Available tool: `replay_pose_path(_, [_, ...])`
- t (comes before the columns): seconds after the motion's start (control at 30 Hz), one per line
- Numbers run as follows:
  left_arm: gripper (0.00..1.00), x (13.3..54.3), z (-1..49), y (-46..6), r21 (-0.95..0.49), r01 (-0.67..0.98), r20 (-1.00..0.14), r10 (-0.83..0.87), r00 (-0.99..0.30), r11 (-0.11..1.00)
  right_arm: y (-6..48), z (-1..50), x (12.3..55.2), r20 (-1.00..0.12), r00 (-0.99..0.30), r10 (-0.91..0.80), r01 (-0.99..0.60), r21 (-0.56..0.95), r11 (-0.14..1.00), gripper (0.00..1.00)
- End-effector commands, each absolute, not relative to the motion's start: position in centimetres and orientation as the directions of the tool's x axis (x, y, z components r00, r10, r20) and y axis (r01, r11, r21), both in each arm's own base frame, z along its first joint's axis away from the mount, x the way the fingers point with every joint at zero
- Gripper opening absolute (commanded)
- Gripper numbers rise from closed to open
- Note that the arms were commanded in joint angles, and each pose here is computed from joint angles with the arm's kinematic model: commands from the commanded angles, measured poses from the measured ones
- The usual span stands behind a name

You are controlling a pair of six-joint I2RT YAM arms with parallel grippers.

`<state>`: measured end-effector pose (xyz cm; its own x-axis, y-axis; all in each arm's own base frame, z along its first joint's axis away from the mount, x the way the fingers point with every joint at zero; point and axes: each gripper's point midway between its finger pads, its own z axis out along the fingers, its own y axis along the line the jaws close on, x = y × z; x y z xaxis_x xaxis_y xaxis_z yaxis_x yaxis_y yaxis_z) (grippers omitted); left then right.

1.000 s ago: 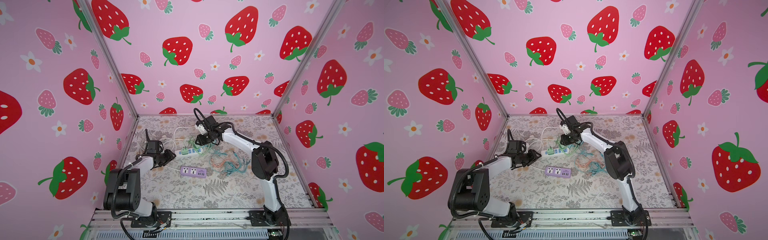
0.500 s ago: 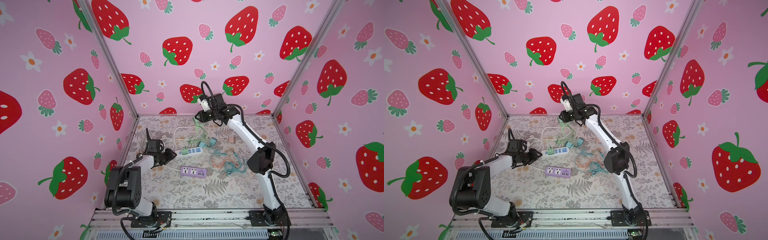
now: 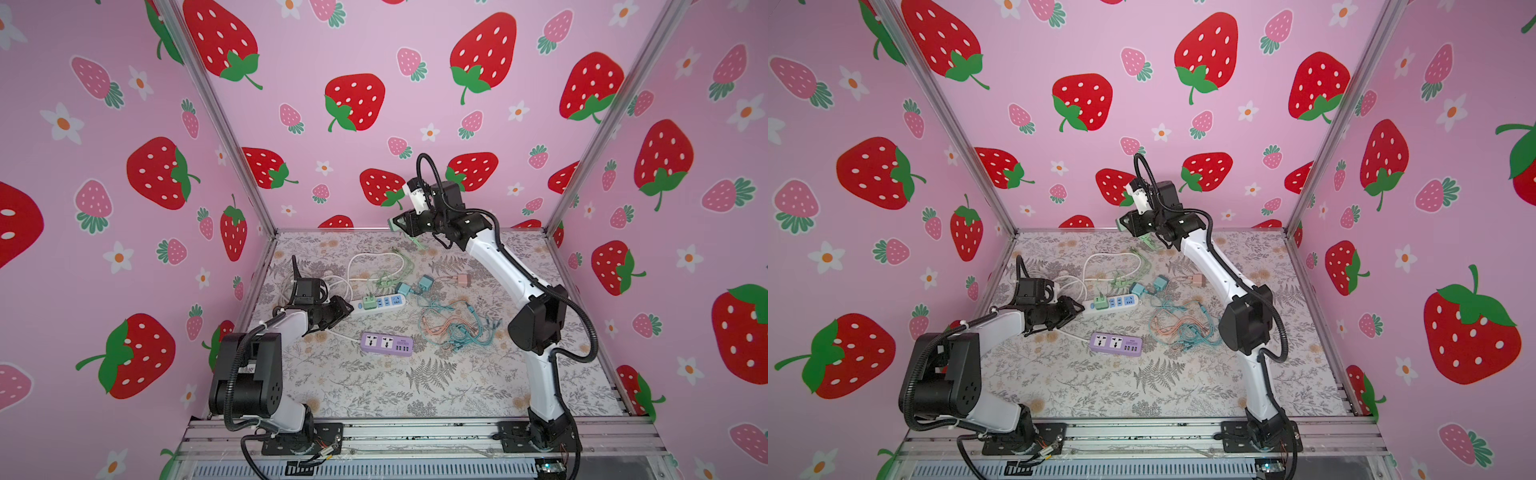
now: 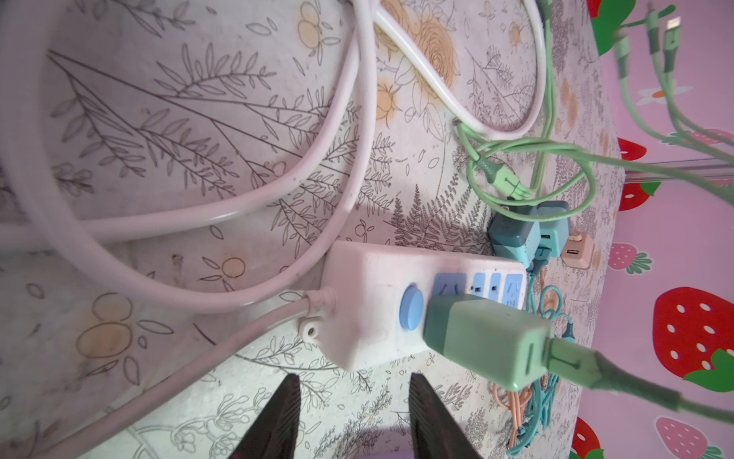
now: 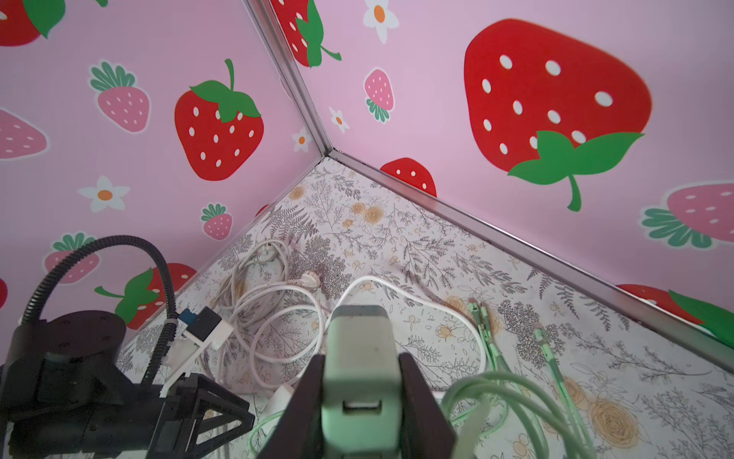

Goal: Insert plugs into power strip
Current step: Shake the power cord, then insert the plug into the socket.

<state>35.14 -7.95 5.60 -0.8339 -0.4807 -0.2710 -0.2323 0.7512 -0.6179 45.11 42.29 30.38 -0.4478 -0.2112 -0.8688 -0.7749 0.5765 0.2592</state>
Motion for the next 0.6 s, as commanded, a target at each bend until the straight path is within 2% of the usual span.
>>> replay_pose_path(0.0, [0.48, 35.9, 6.9, -8.5, -0.642, -0.202, -0.286, -0.475, -0.832, 0.74, 43.5, 26.0, 43.5, -0.825, -0.491, -0.281, -0.78, 0.272, 0.564, 0.01])
replay_pose_path(0.2, [0.47, 36.0, 6.6, -8.6, -0.645, -0.205, -0.275, -0.473, -0.837, 0.736, 42.9, 20.8, 42.0, -0.725, -0.621, -0.298, -0.712, 0.363, 0.601, 0.01])
replay_pose_path(0.57, [0.41, 36.3, 6.0, -9.0, -0.659, -0.206, -0.25, -0.469, -0.847, 0.723, 42.4, 17.7, 37.9, -0.6, -0.701, -0.385, -0.688, 0.428, 0.586, 0.04])
